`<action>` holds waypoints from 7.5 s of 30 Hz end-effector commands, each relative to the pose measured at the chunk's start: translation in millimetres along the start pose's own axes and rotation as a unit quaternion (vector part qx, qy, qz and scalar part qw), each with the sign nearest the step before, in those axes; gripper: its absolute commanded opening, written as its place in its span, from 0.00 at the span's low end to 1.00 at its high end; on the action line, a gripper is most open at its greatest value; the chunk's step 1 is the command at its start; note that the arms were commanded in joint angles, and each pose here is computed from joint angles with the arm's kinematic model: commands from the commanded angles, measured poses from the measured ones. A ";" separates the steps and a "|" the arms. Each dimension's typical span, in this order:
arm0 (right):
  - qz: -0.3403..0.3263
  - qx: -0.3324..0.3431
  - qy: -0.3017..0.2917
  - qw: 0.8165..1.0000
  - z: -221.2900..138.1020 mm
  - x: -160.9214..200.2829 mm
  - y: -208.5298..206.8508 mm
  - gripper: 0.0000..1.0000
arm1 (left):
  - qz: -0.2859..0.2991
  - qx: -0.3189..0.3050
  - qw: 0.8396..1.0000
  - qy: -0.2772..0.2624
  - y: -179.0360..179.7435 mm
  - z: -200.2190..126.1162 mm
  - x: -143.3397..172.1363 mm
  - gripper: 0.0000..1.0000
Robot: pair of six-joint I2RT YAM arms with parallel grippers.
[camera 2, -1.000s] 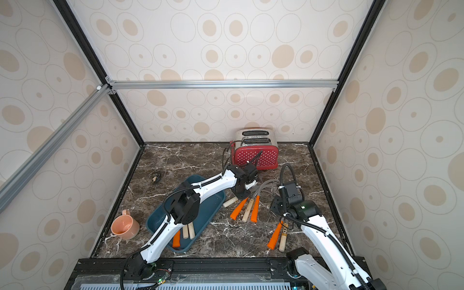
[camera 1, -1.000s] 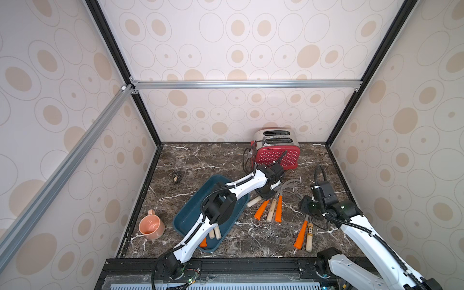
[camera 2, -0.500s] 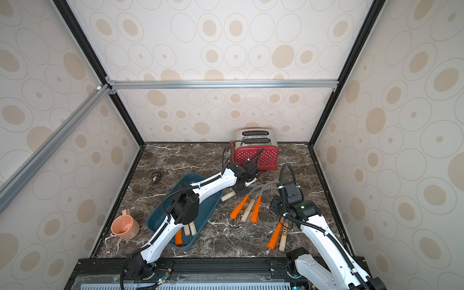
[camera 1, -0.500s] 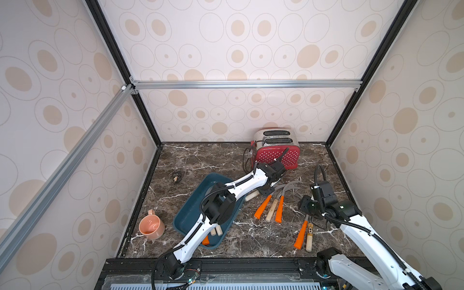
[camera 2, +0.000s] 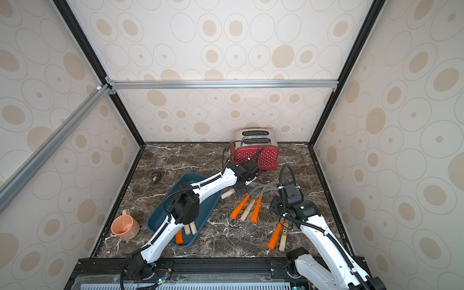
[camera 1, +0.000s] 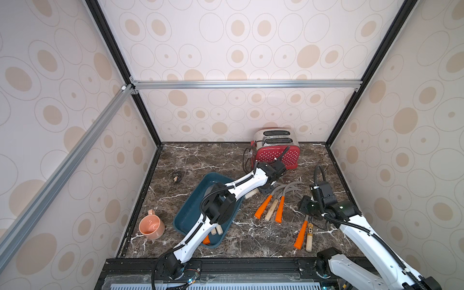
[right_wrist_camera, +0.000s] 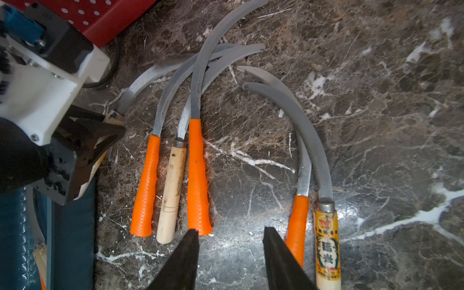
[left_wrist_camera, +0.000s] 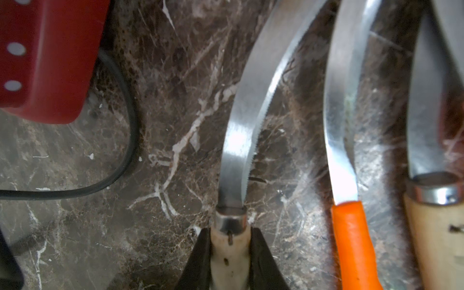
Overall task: Put small sickles into storage boxes
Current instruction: Pick up the sickle at the center of the board, then place the sickle in the storage box, then adjust the storage box at the center of the board.
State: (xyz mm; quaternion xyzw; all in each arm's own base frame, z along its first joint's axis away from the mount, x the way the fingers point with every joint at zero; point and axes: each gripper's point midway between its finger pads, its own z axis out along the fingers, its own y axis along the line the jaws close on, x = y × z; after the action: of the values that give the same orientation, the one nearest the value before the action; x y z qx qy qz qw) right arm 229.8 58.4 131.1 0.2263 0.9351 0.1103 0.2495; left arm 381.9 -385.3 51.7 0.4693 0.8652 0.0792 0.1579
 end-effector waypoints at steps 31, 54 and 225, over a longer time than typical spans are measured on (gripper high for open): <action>0.004 0.012 -0.001 1.000 -0.1 2.3 -8.1 0.46 | -0.047 0.037 0.997 -0.042 1.5 -19.2 -22.3 0.12; -0.001 0.016 -0.066 0.998 -44.2 -26.5 -6.5 0.47 | -0.037 0.101 0.987 -0.115 5.9 -145.5 -8.3 0.14; -0.021 -0.009 0.065 0.998 28.4 -12.2 32.4 0.49 | -0.318 0.094 0.943 0.003 189.9 -57.5 244.5 0.80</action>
State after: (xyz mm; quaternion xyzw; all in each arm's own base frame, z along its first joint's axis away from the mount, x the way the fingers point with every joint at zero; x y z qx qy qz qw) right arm 263.2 80.2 120.5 0.1964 0.9525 0.1270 0.1948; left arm 367.9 -82.4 79.8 0.1725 0.9784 -0.0825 0.0790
